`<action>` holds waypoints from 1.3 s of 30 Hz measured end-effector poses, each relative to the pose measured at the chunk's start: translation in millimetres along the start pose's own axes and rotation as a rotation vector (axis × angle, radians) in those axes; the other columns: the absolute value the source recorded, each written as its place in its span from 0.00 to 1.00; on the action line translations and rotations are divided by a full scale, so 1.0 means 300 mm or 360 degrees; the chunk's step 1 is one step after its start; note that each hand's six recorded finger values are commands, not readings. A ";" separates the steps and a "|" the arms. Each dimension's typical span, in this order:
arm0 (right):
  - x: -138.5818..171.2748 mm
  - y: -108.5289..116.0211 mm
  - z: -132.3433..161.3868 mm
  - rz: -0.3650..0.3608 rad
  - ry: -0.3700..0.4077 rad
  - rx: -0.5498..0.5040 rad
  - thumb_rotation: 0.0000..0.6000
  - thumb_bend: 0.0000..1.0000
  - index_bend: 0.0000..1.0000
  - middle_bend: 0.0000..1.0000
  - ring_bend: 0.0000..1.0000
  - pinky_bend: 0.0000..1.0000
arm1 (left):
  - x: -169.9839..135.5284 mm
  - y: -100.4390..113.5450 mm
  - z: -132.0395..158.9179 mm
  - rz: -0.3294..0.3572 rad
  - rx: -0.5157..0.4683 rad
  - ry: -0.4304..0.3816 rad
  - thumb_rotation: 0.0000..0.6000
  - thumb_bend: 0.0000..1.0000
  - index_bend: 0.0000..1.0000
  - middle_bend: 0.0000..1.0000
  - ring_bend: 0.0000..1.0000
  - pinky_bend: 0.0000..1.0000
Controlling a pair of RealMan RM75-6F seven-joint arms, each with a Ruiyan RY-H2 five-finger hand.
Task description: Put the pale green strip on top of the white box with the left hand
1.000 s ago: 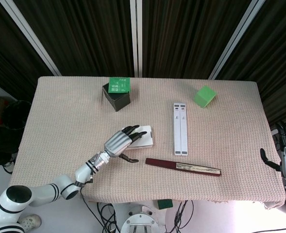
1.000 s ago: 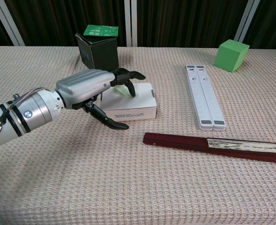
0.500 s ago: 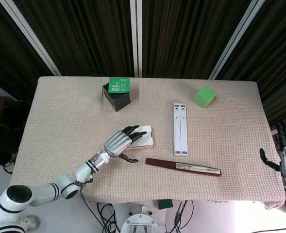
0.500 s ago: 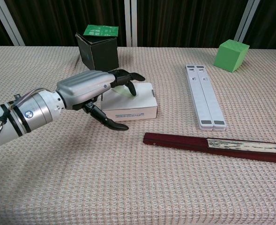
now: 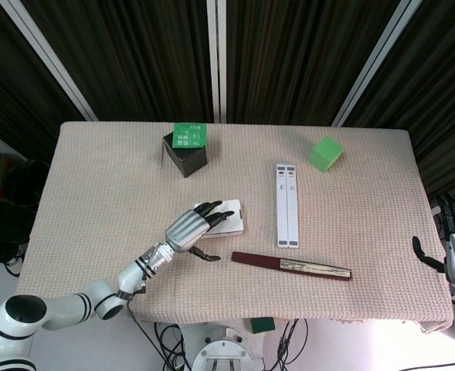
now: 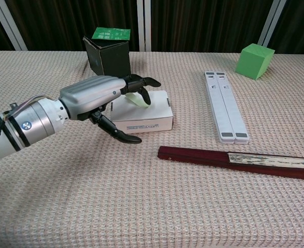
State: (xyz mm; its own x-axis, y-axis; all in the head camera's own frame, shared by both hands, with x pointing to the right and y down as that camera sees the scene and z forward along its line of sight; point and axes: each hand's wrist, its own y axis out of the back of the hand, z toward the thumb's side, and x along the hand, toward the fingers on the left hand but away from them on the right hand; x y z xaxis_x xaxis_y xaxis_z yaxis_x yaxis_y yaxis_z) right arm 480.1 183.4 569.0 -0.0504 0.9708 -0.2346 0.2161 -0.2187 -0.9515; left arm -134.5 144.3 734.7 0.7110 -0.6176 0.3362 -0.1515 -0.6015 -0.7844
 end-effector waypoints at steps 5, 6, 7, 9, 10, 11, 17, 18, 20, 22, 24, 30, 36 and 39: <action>0.000 0.004 0.005 -0.0005 0.0006 0.0005 0.88 0.35 0.00 0.00 0.00 0.00 | -0.004 -0.005 0.002 -0.0013 0.0010 -0.0005 0.58 0.03 0.07 0.28 0.02 0.16; 0.000 0.005 0.006 -0.0005 0.0007 0.0006 0.88 0.35 0.00 0.00 0.00 0.00 | -0.004 -0.006 0.001 -0.0017 0.0012 -0.0004 0.58 0.03 0.07 0.29 0.02 0.16; 0.000 0.004 0.006 -0.0005 0.0007 0.0007 0.88 0.35 0.00 0.00 0.00 0.00 | -0.004 -0.008 0.001 -0.0021 0.0013 -0.0003 0.58 0.03 0.07 0.29 0.02 0.16; 0.000 0.002 0.006 -0.0001 0.0005 0.0007 0.88 0.35 0.00 0.00 0.00 0.00 | -0.004 -0.013 -0.002 -0.0032 0.0014 0.0002 0.58 0.03 0.07 0.29 0.02 0.16; 0.000 0.001 0.005 0.0001 0.0003 0.0008 0.88 0.35 0.00 0.00 0.00 0.00 | -0.004 -0.015 -0.003 -0.0035 0.0014 0.0004 0.58 0.03 0.07 0.29 0.02 0.16; -0.001 -0.001 0.003 0.0004 0.0000 0.0008 0.88 0.35 0.00 0.00 0.00 0.00 | -0.005 -0.018 -0.005 -0.0039 0.0015 0.0006 0.58 0.03 0.07 0.29 0.02 0.16; -0.001 -0.001 0.001 0.0004 -0.0002 0.0009 0.88 0.35 0.00 0.00 0.00 0.00 | -0.009 -0.013 -0.004 -0.0029 0.0015 0.0005 0.58 0.03 0.07 0.29 0.02 0.16; -0.002 0.000 0.001 0.0002 -0.0002 0.0008 0.88 0.35 0.00 0.00 0.00 0.00 | -0.009 -0.010 -0.001 -0.0021 0.0013 0.0001 0.58 0.03 0.07 0.29 0.02 0.16; -0.002 0.002 0.002 -0.0002 0.0000 0.0006 0.88 0.35 0.00 0.00 0.00 0.00 | -0.008 0.001 0.004 0.0001 0.0009 -0.0010 0.58 0.03 0.07 0.29 0.02 0.16; -0.002 0.002 0.002 -0.0001 0.0000 0.0005 0.88 0.35 0.00 0.00 0.00 0.00 | -0.006 0.011 0.007 0.0024 0.0004 -0.0016 0.58 0.03 0.07 0.28 0.02 0.16; 0.000 0.002 0.001 0.0001 -0.0001 0.0003 0.88 0.35 0.00 0.00 0.00 0.00 | -0.002 0.018 0.003 0.0040 -0.0001 -0.0012 0.58 0.03 0.07 0.28 0.02 0.16; 0.002 0.009 -0.005 -0.0007 -0.0008 0.0006 0.88 0.35 0.00 0.00 0.00 0.00 | 0.005 0.012 -0.007 0.0025 -0.0005 0.0004 0.58 0.03 0.07 0.28 0.02 0.16; -0.004 0.003 -0.013 0.0004 -0.0024 0.0005 0.88 0.35 0.00 0.00 0.00 0.00 | 0.014 -0.008 -0.007 -0.0003 -0.0003 -0.0001 0.58 0.03 0.07 0.28 0.02 0.16; -0.004 0.005 -0.014 -0.0001 -0.0024 0.0003 0.88 0.35 0.00 0.00 0.00 0.00 | 0.019 -0.010 -0.012 -0.0005 0.0002 0.0005 0.58 0.03 0.07 0.28 0.02 0.16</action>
State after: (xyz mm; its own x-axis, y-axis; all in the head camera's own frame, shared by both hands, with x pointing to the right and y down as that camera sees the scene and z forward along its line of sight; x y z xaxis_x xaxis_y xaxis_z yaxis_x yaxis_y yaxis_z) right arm 484.7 182.2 568.6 -0.0653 0.9693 -0.2370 0.2141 -0.2183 -0.9521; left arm -132.3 140.9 740.9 0.7094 -0.6173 0.3402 -0.1483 -0.6026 -0.7841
